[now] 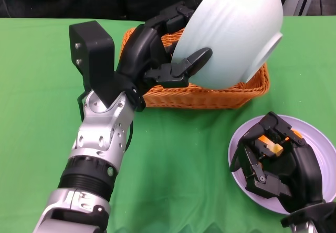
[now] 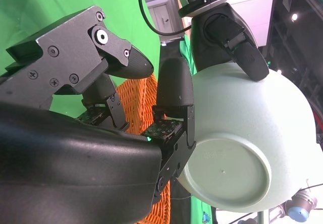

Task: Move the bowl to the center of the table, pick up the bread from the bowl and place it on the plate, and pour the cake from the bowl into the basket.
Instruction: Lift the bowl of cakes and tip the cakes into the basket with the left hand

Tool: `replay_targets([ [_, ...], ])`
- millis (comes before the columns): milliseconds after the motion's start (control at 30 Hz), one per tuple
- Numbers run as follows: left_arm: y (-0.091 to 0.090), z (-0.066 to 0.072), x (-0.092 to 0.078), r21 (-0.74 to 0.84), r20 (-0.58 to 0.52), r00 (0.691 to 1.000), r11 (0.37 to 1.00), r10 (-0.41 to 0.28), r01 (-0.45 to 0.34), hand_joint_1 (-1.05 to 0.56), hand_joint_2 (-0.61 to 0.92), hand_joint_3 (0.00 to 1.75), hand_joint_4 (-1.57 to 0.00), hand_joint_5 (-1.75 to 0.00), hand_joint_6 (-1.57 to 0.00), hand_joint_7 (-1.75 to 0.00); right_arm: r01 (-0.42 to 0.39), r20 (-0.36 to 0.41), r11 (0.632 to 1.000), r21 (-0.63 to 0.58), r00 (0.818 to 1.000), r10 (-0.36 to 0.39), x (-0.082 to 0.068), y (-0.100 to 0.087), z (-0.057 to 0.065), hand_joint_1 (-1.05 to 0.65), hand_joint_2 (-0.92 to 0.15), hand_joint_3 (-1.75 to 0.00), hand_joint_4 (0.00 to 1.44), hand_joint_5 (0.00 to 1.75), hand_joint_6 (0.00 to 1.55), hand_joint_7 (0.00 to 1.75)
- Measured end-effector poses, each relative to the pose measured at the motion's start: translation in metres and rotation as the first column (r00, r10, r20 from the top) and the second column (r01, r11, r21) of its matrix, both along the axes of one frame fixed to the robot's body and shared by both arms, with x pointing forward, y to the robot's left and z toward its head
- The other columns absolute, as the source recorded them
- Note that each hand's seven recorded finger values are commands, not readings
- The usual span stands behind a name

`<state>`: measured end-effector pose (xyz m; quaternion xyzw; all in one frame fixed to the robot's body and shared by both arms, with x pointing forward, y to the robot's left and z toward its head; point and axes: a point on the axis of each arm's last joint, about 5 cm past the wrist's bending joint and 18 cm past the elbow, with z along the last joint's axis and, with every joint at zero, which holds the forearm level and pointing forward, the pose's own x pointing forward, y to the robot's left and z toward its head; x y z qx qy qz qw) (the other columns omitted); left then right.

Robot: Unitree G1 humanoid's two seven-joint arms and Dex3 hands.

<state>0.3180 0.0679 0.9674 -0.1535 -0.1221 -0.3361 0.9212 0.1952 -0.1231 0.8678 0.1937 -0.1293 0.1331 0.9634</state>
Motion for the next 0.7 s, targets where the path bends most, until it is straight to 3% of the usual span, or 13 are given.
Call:
replay_targets([
  [367, 0.005, -0.007, 0.002, -0.076, -0.157, 0.987, 0.997, -0.034, 0.022, -0.12, 0.56, 1.15, -0.83, -1.59, -0.80, -1.43, -0.004, -0.002, 1.000, -0.005, 1.000, 0.004, 0.000, 0.003, -0.001, -0.14, -0.53, -1.11, 0.73, 1.75, 0.58, 1.50],
  [700, 0.006, -0.010, 0.003, -0.084, -0.204, 0.978, 0.996, -0.033, 0.016, -0.09, 0.57, 1.15, -0.84, -1.57, -0.82, -1.43, -0.021, -0.019, 1.000, 0.009, 1.000, 0.021, 0.000, 0.005, -0.001, -0.14, -0.54, -1.08, 0.73, 1.75, 0.59, 1.48],
])
